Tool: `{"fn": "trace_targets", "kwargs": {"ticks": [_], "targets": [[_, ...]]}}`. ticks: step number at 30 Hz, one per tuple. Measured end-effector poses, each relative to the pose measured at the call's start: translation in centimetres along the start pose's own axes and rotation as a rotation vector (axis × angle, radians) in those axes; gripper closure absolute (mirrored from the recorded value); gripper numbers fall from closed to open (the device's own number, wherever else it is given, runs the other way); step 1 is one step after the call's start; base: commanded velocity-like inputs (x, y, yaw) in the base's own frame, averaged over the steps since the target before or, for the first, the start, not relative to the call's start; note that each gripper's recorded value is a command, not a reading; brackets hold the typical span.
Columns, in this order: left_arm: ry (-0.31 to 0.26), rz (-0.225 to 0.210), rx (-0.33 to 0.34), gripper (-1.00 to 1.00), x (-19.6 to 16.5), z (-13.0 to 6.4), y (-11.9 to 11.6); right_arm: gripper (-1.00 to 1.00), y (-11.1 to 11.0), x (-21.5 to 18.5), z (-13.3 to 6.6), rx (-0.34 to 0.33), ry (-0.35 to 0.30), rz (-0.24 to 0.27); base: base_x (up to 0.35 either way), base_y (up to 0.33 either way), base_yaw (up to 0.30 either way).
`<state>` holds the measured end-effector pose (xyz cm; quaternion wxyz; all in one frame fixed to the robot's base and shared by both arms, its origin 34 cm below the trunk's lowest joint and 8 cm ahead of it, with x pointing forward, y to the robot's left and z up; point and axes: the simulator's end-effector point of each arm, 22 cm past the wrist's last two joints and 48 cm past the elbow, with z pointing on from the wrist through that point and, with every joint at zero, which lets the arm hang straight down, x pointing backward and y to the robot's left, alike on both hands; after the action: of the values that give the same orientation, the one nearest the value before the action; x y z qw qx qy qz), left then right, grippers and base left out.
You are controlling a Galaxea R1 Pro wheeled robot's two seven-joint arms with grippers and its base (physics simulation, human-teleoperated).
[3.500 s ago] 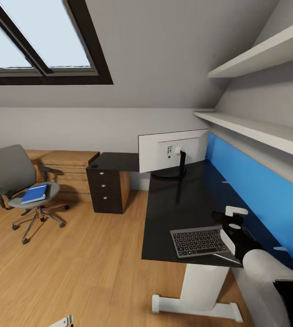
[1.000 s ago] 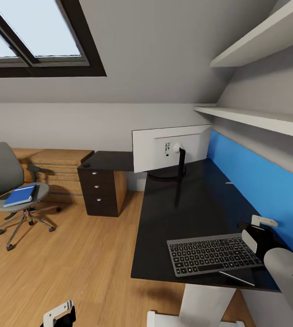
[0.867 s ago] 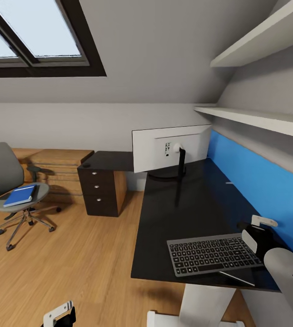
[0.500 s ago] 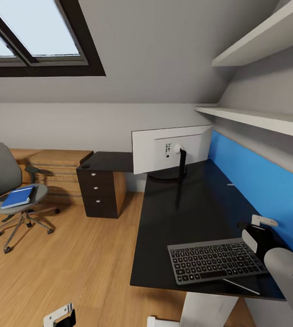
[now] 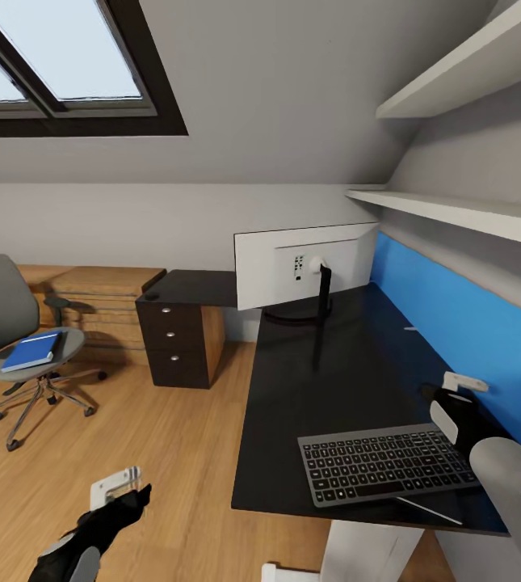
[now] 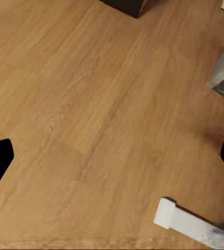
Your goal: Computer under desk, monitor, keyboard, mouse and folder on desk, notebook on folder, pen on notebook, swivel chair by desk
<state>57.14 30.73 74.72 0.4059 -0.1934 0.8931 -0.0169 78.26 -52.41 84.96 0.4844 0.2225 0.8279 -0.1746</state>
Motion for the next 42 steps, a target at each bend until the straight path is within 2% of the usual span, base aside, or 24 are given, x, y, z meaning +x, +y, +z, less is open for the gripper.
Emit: {"fn": "trace_targets", "kwargs": {"ticks": [2, 4, 9, 14, 18, 20, 24, 42], "targets": [[-0.015, -0.032, 0.051, -1.00, -2.0, -1.3, -1.5, -1.00, 0.0, 0.0, 0.0, 0.000, 0.000, -0.001, 0.000, 0.000, 0.000], [-0.010, -0.069, 0.096, -1.00, -2.6, -1.8, -2.6, -1.00, 0.0, 0.3, 0.2, 0.000, -0.001, -0.001, 0.000, 0.000, 0.000], [0.062, -0.096, 0.099, -1.00, 0.6, -0.5, -2.2, -1.00, 0.1, 0.9, 0.5, -0.003, -0.002, 0.000, 0.000, 0.000, 0.000], [0.084, -0.101, 0.092, -1.00, 2.1, 0.4, -1.7, -1.00, 0.2, 1.9, 0.9, -0.008, 0.003, 0.000, 0.000, 0.000, 0.000], [0.086, -0.101, 0.092, -1.00, 2.8, 0.9, -1.6, -1.00, 0.6, 3.4, 1.2, -0.031, 0.050, -0.014, 0.000, 0.000, 0.000], [0.081, -0.102, 0.090, -1.00, 2.8, 1.1, -1.3, -1.00, 0.7, 4.7, 1.3, -0.049, 0.099, -0.027, 0.000, 0.000, 0.000], [0.072, -0.102, 0.088, -1.00, 2.9, 1.5, -1.0, -1.00, 0.7, 5.8, 1.6, -0.055, 0.123, -0.033, 0.000, 0.000, 0.000], [0.066, -0.100, 0.094, -1.00, 4.7, 2.9, -0.8, -1.00, 0.7, 8.2, 2.6, -0.053, 0.127, -0.038, 0.000, 0.000, 0.000]]}}
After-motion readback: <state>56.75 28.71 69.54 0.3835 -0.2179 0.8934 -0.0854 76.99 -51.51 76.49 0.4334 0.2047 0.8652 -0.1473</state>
